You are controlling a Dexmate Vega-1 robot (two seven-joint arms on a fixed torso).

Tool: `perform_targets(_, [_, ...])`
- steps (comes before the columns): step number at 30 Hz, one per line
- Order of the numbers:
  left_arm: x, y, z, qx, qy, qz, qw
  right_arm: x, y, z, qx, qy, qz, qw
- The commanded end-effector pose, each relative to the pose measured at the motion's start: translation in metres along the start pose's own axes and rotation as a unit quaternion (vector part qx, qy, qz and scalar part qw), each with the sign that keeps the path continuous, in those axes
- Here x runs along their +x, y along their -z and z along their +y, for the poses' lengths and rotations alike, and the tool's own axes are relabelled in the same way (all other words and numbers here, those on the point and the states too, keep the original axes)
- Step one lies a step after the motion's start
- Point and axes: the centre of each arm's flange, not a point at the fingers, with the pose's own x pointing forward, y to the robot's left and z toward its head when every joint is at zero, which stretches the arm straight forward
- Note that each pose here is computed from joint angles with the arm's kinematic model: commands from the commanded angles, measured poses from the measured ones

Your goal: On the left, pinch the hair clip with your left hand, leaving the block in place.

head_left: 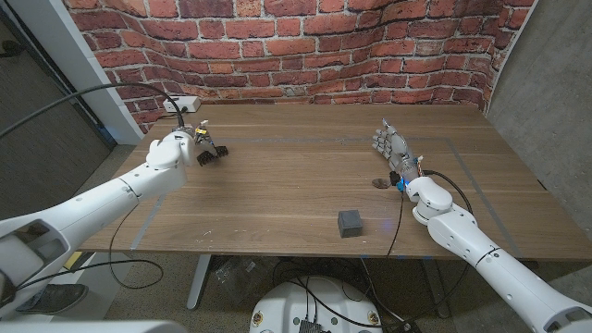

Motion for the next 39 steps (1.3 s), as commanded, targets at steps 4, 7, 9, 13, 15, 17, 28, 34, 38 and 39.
perform_targets(4, [-0.004, -0.002, 0.008, -0.01, -0.023, 0.0, 1.0, 0.001, 0.001, 0.001, 0.003, -0.002, 0.002, 1.0])
perform_targets(7, [-0.005, -0.003, 0.01, -0.01, -0.025, -0.001, 1.0, 0.001, 0.002, 0.001, 0.004, -0.002, 0.002, 1.0])
perform_targets(9, [-0.007, -0.003, 0.011, -0.01, -0.027, -0.001, 1.0, 0.001, 0.002, 0.001, 0.005, -0.001, 0.0, 1.0])
perform_targets(13, [-0.01, -0.004, 0.014, -0.013, -0.033, -0.006, 0.999, 0.001, 0.002, 0.001, 0.006, -0.001, -0.002, 1.0])
perform_targets(15, [-0.014, -0.006, 0.017, -0.014, -0.039, -0.01, 0.999, 0.0, 0.001, 0.0, 0.006, 0.0, -0.004, 1.0])
perform_targets(17, [-0.015, -0.006, 0.018, -0.015, -0.041, -0.012, 0.999, 0.0, 0.0, 0.0, 0.005, 0.0, -0.004, 1.0])
perform_targets(28, [-0.023, -0.008, 0.02, -0.019, -0.05, -0.023, 0.998, 0.0, -0.005, 0.001, 0.0, -0.003, -0.005, 1.0])
perform_targets(34, [-0.025, -0.007, 0.021, -0.02, -0.055, -0.024, 0.998, 0.0, -0.008, 0.002, -0.003, -0.004, -0.007, 1.0])
perform_targets(38, [-0.027, -0.008, 0.022, -0.019, -0.059, -0.025, 0.998, 0.001, -0.009, 0.003, -0.003, -0.006, -0.007, 0.9999])
perform_targets(39, [-0.027, -0.008, 0.022, -0.02, -0.06, -0.025, 0.998, 0.001, -0.009, 0.003, -0.003, -0.007, -0.008, 0.9999])
